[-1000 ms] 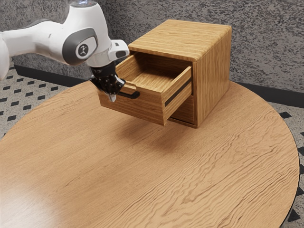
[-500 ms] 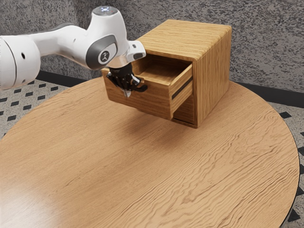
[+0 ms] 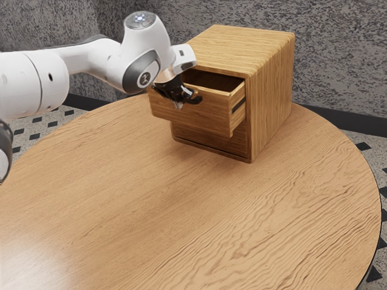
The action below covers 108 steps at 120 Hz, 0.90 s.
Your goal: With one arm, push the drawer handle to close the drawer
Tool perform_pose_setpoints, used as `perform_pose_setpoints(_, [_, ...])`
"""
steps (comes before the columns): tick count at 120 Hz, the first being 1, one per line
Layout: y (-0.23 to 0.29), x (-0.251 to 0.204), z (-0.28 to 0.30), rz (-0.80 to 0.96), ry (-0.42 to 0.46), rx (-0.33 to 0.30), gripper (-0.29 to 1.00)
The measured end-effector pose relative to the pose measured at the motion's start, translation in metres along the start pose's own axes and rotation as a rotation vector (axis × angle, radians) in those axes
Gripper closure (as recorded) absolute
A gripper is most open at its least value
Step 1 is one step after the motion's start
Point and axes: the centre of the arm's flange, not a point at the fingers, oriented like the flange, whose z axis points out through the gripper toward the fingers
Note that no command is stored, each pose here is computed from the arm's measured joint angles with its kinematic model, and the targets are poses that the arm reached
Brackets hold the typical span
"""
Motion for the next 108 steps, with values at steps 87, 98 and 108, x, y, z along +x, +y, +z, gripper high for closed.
perform_pose_setpoints(87, [0.003,0.045,0.035,0.034,0.228,-0.020,0.79])
perform_pose_setpoints(98, [0.001,0.049,0.036,0.037,0.245,-0.023,0.78])
perform_pose_setpoints(108, [-0.001,0.052,0.039,0.040,0.254,-0.028,0.78])
